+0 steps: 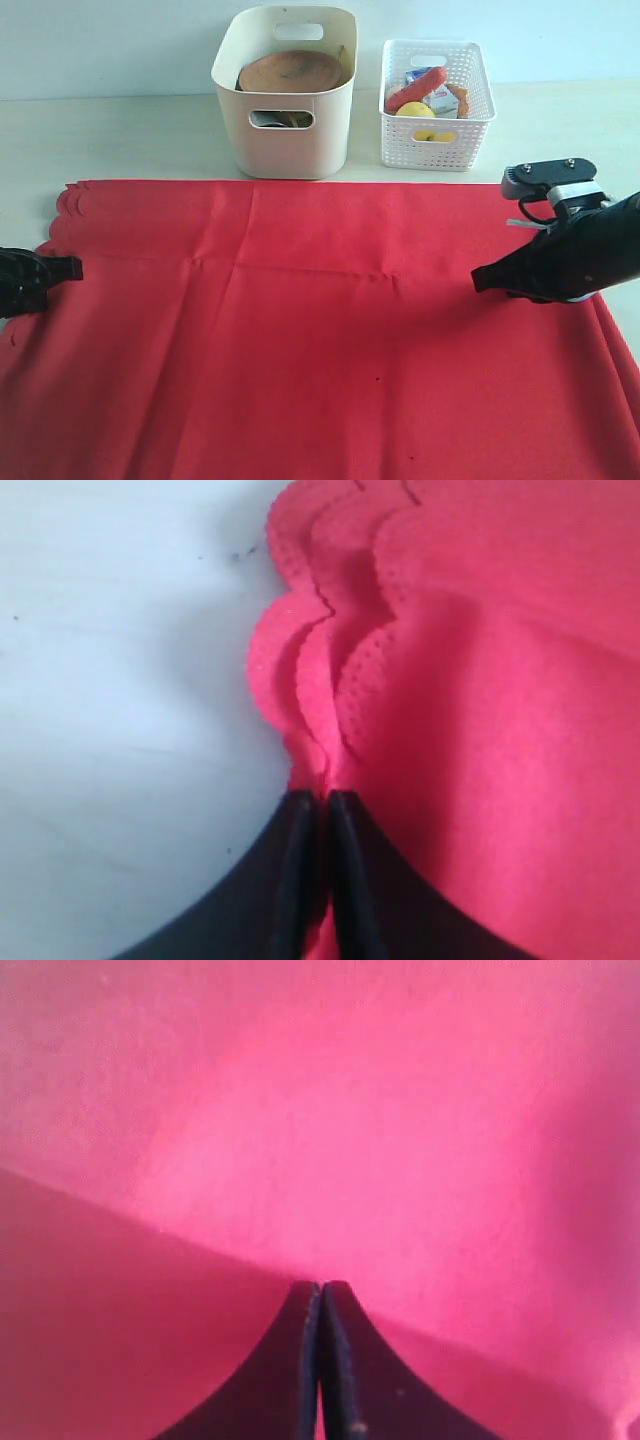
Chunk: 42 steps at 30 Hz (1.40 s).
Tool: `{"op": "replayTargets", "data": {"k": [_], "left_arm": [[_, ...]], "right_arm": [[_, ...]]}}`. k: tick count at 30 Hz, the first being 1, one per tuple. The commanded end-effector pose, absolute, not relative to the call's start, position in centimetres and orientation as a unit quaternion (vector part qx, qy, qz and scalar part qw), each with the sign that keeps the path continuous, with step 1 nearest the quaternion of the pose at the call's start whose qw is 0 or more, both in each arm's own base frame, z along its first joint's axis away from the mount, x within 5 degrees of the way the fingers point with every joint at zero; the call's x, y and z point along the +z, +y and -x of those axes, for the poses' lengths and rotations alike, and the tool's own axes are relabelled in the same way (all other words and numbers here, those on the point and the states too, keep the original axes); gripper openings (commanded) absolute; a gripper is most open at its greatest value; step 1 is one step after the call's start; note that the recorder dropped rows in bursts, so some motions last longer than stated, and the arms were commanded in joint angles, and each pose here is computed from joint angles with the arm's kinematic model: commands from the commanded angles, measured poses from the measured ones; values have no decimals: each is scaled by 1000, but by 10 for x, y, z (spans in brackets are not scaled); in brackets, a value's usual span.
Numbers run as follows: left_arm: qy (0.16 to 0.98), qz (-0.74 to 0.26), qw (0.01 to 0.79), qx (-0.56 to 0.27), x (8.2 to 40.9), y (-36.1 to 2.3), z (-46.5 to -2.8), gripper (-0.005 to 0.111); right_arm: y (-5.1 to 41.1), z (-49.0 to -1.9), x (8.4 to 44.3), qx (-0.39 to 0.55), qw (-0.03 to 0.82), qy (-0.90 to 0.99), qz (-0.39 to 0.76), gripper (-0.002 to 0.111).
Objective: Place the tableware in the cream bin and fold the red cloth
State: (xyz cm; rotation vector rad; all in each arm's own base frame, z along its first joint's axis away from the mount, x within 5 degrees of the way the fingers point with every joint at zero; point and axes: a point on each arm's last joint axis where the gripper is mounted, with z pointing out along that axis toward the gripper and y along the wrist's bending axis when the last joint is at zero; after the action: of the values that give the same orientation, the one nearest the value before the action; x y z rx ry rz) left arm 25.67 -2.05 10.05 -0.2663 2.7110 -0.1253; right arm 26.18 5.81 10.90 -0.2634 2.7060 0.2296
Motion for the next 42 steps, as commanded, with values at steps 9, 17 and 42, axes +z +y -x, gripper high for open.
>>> {"op": "replayTargets", "data": {"k": [9, 17, 42], "left_arm": [[985, 92, 140, -51, 90, -27, -243, 66], [987, 52, 141, -56, 90, -46, -241, 65], [983, 40, 172, -54, 118, -34, -240, 0]], "right_arm": [[58, -259, 98, 82, 184, 975, 89, 0], [58, -259, 98, 83, 184, 976, 81, 0], [72, -259, 102, 157, 161, 971, 84, 0]]}}
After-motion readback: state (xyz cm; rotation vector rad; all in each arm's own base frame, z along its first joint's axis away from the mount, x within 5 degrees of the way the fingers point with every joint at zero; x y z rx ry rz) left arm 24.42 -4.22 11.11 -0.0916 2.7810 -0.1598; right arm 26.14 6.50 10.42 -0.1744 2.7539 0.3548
